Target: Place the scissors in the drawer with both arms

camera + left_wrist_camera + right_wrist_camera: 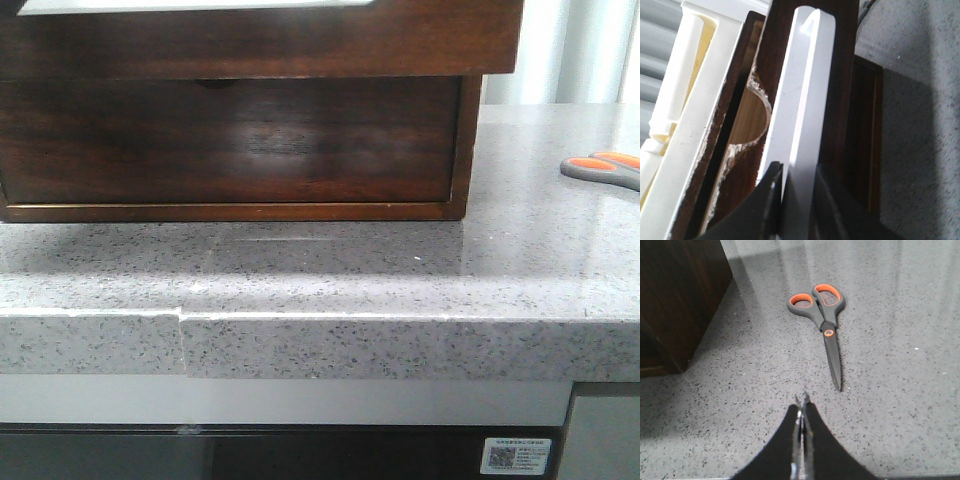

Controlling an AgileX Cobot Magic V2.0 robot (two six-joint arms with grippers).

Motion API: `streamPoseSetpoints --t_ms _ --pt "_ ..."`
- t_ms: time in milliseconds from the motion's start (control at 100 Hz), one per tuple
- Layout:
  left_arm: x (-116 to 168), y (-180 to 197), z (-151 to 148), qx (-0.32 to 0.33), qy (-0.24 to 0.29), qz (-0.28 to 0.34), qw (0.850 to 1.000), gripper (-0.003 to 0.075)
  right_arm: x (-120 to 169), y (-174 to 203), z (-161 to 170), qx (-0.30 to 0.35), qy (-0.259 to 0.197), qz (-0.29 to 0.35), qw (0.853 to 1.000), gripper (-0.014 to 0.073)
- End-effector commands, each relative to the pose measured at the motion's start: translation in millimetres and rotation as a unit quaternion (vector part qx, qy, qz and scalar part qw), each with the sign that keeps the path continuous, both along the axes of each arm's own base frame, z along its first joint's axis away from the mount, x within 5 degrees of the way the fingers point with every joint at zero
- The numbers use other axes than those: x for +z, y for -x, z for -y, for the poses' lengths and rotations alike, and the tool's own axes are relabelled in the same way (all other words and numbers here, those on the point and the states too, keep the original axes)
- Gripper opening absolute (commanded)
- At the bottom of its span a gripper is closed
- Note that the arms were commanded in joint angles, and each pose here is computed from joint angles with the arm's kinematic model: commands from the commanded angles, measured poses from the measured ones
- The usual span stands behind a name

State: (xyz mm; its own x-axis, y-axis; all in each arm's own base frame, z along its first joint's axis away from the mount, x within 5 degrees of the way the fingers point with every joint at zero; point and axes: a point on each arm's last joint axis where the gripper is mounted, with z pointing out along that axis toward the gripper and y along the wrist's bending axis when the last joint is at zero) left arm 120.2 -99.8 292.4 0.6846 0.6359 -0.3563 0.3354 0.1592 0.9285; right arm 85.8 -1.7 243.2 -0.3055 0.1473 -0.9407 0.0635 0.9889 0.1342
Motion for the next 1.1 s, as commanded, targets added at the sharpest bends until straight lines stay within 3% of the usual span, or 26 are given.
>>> streamPoseSetpoints --t_ms 0,120,270,430,500,690,830,970,1090 --pt "16.1 5.2 4.8 -0.032 0.073 -0.014 0.997 0.0206 16.4 -3.8 0.4 -0.001 0.005 0.042 0.999 -0.0071" --pt "15.5 5.7 5.2 -0.034 0.086 -0.035 0.995 0.0291 16.4 -3.8 0.4 -0.001 0.004 0.042 0.999 -0.0071" --pt "16.0 8.3 7.0 -0.052 0.082 -0.028 0.995 0.0295 15.8 -3.7 0.3 0.0 0.004 0.039 0.999 -0.0071" --pt "27.7 20.7 7.8 -0.098 0.133 -0.015 0.986 0.0295 26.3 -6.9 0.6 0.0 0.009 0.038 0.999 -0.0055" --pt "34.8 28.7 6.7 -0.121 0.167 -0.014 0.978 0.0295 35.1 -12.6 1.2 0.001 0.017 0.035 0.999 0.0013" --pt "49.5 47.5 -1.0 -0.149 0.222 0.003 0.964 0.0295 59.9 -45.5 4.4 0.004 0.06 0.006 0.998 0.0309" --pt "52.7 52.8 -4.9 -0.145 0.227 0.015 0.963 0.0295 76.8 -84.0 7.0 0.007 0.08 -0.032 0.996 0.0347" --pt "53.0 53.5 -5.4 -0.144 0.228 0.017 0.963 0.0295 81.7 -133.3 9.9 0.008 0.078 -0.119 0.99 0.0347" --pt "53.0 53.5 -5.4 -0.144 0.228 0.017 0.963 0.0295 78.6 -173.9 12.7 0.007 0.073 -0.213 0.974 0.0347"
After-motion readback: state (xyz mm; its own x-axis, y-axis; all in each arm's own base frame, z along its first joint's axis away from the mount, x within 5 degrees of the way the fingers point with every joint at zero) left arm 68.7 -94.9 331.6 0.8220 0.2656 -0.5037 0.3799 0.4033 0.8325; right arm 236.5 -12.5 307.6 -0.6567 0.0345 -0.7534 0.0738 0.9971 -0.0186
